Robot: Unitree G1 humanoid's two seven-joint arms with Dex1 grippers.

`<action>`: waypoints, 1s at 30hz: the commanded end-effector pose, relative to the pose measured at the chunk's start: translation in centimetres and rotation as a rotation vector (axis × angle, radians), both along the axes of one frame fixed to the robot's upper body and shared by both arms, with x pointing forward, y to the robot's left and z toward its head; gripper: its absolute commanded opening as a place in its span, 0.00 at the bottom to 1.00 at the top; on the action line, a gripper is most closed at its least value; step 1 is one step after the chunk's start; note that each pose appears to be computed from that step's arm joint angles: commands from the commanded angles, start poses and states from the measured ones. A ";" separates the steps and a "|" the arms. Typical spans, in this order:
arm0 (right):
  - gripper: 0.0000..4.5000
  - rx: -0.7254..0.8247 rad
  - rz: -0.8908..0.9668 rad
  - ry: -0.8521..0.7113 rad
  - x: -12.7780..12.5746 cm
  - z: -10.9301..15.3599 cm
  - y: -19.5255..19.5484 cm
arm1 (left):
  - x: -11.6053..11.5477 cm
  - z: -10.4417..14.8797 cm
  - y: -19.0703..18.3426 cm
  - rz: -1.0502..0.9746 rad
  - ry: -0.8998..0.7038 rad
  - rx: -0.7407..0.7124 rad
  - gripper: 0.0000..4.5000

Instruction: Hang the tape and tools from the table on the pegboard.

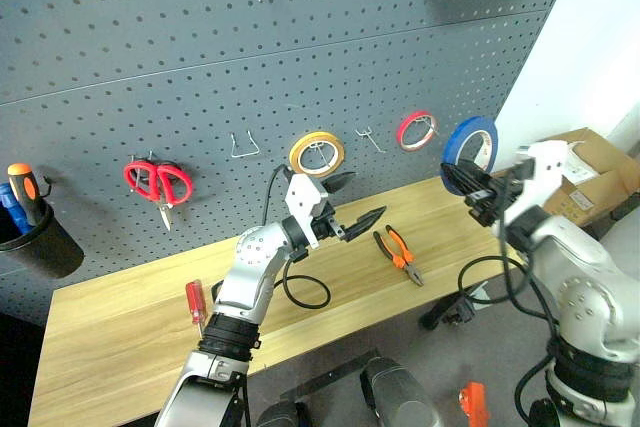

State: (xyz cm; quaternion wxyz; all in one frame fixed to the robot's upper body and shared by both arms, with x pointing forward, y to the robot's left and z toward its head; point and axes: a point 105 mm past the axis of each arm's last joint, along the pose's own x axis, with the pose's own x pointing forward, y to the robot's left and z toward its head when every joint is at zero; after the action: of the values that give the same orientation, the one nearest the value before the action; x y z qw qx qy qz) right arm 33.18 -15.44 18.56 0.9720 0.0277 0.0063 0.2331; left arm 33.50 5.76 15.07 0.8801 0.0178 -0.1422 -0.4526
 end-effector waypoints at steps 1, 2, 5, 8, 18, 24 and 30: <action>0.08 -0.040 0.026 -0.041 1.0 0.4 0.9 | -0.6 2.6 1.9 0.049 -0.069 -0.043 1.00; 0.08 -0.036 0.034 -0.042 1.3 0.3 1.1 | -0.7 2.7 2.4 0.061 -0.069 -0.039 1.00; 0.08 -0.032 0.075 -0.060 1.9 0.6 1.9 | -0.8 2.8 3.9 0.127 -0.060 -0.040 1.00; 0.08 -0.040 0.118 -0.083 2.2 0.9 2.9 | -0.7 2.7 4.7 0.167 -0.053 -0.033 1.00; 0.08 -0.076 0.205 -0.059 4.1 0.4 5.7 | -1.2 0.9 5.3 0.224 -0.010 0.046 1.00; 0.08 -0.093 0.186 -0.042 4.8 0.1 5.6 | -1.5 0.9 5.5 0.242 -0.001 0.042 1.00; 0.08 -0.122 0.161 -0.022 5.7 -1.0 5.7 | -1.6 0.9 5.8 0.254 0.003 0.047 1.00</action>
State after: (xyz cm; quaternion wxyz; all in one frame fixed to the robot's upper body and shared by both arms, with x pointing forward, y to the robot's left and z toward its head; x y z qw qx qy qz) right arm 38.32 -10.20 15.78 0.9494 -0.0228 0.0457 0.3098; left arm 32.20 11.77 14.50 0.9345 0.0460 -0.1014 -0.3382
